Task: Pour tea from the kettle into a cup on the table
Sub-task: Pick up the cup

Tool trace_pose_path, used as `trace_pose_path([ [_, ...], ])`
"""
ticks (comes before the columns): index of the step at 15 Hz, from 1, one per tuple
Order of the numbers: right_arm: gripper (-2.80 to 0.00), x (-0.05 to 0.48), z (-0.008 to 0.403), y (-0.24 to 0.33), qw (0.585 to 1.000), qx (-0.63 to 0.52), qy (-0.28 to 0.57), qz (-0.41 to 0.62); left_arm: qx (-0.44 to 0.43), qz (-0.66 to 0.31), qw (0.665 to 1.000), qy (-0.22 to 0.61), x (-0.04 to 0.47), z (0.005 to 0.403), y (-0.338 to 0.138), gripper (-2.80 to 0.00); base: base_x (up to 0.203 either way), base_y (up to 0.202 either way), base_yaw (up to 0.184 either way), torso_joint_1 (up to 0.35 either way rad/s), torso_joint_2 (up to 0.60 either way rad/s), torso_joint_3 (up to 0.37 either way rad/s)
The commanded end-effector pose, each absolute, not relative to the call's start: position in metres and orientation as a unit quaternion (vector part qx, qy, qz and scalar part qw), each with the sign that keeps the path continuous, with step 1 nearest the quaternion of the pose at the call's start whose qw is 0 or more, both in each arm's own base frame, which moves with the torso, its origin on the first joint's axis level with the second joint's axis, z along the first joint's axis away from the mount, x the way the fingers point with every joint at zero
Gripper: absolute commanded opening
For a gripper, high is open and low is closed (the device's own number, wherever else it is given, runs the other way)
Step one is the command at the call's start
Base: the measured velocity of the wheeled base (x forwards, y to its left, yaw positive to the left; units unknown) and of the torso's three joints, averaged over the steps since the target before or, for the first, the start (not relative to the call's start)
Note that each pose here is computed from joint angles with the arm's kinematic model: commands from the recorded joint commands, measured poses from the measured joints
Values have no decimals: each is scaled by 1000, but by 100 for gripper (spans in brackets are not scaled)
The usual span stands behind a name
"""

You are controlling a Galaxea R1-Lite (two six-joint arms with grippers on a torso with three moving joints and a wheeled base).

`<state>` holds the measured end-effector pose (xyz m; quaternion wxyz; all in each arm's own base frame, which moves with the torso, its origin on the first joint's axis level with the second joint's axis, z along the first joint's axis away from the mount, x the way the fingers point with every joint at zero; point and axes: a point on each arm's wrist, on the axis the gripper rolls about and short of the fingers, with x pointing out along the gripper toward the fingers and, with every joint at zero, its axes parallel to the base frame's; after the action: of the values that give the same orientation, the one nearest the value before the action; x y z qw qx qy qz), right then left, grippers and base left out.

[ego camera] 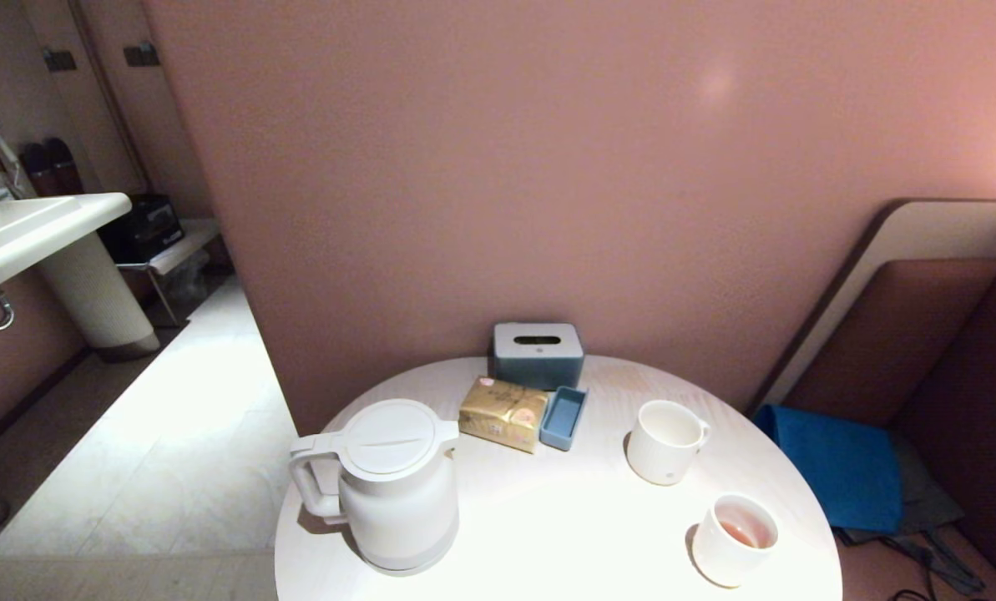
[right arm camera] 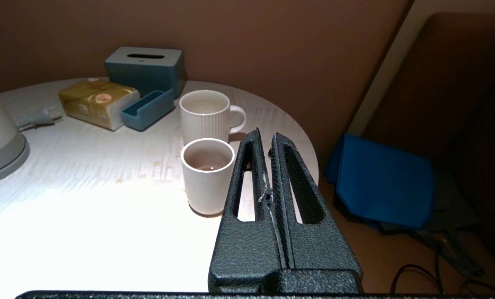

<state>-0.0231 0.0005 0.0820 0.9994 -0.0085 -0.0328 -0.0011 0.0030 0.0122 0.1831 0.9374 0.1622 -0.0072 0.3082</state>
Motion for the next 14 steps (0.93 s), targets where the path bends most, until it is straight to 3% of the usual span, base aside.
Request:
trace_pose_path([
  [1,-280,-23,82,0,999,-9,-32,-1,159,301,939,-50,-16,180,9,0,0,0,0,0,0,0],
  [4,-280,-23,82,0,999,-9,-32,-1,141,247,957,-49,-13,167,7,0,0,0,0,0,0,0],
  [11,-280,-23,82,0,999,-9,-32,-1,96,18,995,-12,-1,127,-2,0,0,0,0,0,0,0],
  [14,-280,-23,82,0,999,-9,-33,-1,61,-3,998,25,2,101,-2,0,0,0,0,0,0,0],
])
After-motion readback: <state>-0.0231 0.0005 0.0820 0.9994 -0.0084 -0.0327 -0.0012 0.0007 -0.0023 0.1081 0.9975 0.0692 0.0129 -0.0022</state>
